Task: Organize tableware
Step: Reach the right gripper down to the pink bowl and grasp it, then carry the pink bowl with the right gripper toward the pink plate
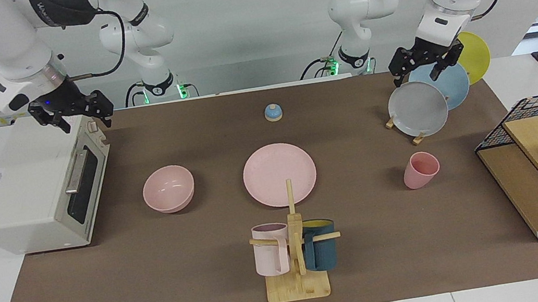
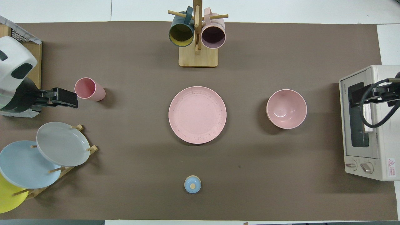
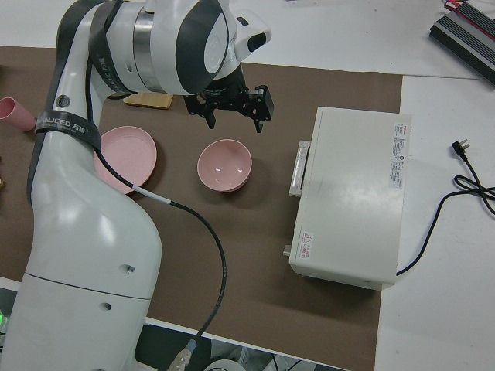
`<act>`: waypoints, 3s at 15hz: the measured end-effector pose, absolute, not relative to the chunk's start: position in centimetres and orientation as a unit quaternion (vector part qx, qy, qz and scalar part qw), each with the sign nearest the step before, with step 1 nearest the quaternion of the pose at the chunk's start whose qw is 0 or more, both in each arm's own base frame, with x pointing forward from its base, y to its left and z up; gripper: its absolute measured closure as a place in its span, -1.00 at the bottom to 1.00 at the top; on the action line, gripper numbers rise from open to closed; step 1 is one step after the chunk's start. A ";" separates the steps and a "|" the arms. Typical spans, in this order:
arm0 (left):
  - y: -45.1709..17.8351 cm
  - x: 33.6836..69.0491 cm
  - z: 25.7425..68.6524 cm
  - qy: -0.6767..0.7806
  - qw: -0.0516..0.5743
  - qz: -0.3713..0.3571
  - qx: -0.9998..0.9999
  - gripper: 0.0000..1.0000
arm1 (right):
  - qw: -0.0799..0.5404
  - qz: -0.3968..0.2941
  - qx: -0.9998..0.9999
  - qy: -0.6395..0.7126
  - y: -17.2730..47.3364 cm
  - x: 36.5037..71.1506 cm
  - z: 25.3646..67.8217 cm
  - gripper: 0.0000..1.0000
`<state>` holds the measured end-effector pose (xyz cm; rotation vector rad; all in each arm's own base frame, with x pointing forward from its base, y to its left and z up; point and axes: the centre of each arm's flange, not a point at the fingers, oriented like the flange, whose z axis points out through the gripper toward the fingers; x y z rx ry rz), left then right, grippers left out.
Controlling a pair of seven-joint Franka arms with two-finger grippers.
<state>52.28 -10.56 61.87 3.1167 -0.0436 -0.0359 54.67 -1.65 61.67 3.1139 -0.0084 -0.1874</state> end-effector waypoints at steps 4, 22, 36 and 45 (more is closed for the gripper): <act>-10.6 52.3 61.9 -0.014 0.012 -0.012 1.000 -1.00 | 0.011 -0.059 0.998 -0.002 -1.5 54.7 61.7 -1.00; -9.3 53.2 61.4 0.000 0.016 0.003 1.000 -1.00 | -0.005 0.006 0.998 0.059 16.4 56.2 36.6 -0.99; -7.0 64.6 41.7 -0.019 0.022 -0.015 0.999 -1.00 | 0.075 -0.022 0.985 0.156 21.0 57.0 41.3 0.92; -8.6 63.5 38.4 -0.033 0.021 -0.043 0.998 -1.00 | 0.021 0.006 0.999 0.035 43.5 54.0 43.3 0.92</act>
